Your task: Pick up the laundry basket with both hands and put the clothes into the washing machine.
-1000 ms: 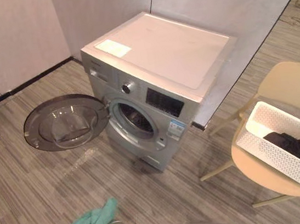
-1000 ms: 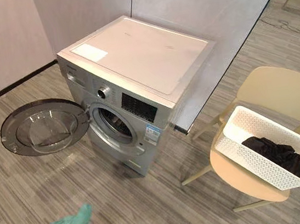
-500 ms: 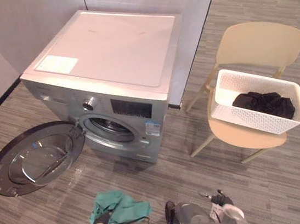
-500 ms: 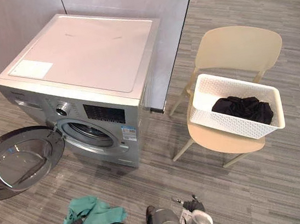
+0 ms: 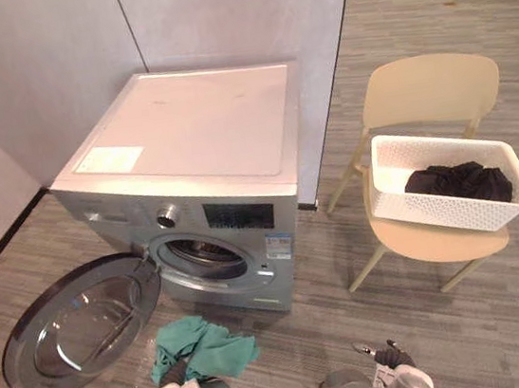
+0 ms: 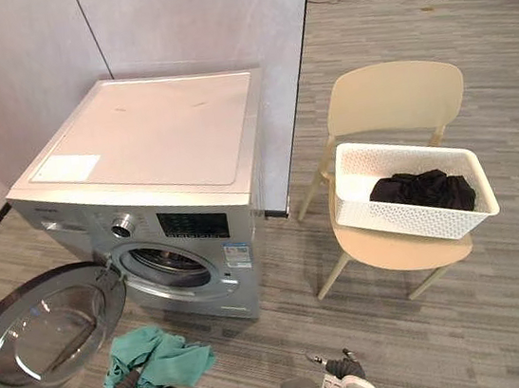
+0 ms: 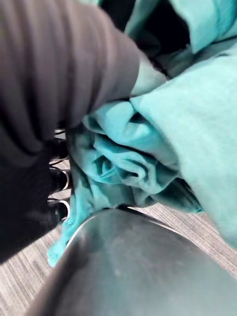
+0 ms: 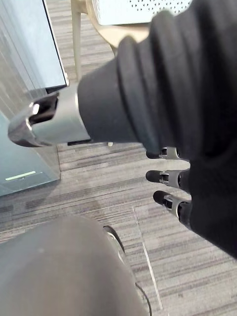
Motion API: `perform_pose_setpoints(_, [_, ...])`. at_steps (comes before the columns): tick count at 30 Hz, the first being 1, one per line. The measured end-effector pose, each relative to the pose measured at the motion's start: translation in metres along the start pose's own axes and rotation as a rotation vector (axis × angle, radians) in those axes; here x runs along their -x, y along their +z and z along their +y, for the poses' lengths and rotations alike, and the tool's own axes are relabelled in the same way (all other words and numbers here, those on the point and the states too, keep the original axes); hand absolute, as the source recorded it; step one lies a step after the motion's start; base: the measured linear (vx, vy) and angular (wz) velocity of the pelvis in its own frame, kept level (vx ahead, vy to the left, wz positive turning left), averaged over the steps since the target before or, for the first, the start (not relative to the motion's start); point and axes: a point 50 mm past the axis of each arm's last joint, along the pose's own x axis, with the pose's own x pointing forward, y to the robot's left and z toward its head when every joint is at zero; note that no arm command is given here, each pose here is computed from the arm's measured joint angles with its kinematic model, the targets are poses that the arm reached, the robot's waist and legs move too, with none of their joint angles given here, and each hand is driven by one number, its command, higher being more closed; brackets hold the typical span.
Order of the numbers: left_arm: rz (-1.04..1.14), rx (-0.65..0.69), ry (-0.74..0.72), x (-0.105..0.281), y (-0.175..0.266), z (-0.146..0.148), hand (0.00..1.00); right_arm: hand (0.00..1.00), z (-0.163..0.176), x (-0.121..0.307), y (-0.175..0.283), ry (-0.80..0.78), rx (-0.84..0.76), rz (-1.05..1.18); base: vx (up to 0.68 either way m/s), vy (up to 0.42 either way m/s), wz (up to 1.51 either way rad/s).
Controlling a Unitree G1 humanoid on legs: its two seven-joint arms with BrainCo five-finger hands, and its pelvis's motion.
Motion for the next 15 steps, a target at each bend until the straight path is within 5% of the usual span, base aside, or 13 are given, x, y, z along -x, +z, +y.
perform_pose_setpoints(2, [0.033, -0.026, -0.010, 0.000, -0.007, -0.003, 1.00, 0.00, -0.016, -0.002, -0.007, -0.047, 0.011, 0.041, 0.29, 0.585, -0.35])
perform_pose_setpoints(5, [-0.007, -0.121, 0.035, -0.004, 0.011, 0.015, 1.00, 0.00, -0.001, 0.002, -0.024, -0.028, -0.045, 0.104, 0.26, 0.457, 0.09])
perform_pose_setpoints(8, [-0.014, -0.171, -0.010, -0.003, 0.009, 0.002, 1.00, 0.00, 0.009, 0.001, -0.018, 0.002, -0.038, 0.089, 0.16, 0.384, -0.48])
perform_pose_setpoints(15, [-0.158, -0.037, -0.096, 0.010, 0.031, -0.023, 1.00, 0.00, 0.031, 0.007, 0.010, 0.105, 0.047, -0.059, 0.03, 0.184, -0.24])
